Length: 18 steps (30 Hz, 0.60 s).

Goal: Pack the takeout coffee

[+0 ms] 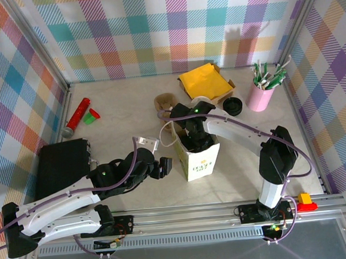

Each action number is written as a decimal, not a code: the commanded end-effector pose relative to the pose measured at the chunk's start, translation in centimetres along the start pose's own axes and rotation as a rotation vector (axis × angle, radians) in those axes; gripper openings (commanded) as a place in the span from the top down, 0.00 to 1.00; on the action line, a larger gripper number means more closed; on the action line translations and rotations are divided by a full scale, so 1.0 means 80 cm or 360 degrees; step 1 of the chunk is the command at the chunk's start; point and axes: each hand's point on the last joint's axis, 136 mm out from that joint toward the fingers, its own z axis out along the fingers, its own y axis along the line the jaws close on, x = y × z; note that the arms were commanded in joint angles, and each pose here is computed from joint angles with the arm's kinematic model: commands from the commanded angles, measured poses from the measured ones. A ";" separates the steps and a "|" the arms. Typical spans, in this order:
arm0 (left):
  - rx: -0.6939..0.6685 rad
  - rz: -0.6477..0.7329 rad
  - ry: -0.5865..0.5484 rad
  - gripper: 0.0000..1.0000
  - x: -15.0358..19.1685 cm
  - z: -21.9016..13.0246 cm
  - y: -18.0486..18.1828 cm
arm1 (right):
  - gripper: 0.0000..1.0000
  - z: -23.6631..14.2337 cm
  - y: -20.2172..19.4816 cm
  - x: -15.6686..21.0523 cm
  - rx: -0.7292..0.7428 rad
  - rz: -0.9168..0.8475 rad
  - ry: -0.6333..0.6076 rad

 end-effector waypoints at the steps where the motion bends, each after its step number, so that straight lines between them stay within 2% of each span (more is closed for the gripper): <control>1: 0.0009 -0.0015 -0.0031 0.26 -0.008 -0.007 -0.003 | 0.44 0.010 0.002 0.008 -0.0007 -0.0014 0.0047; 18: 0.0006 -0.0014 -0.0037 0.26 -0.009 -0.009 -0.003 | 0.44 0.023 0.001 0.013 -0.0004 -0.0016 0.0069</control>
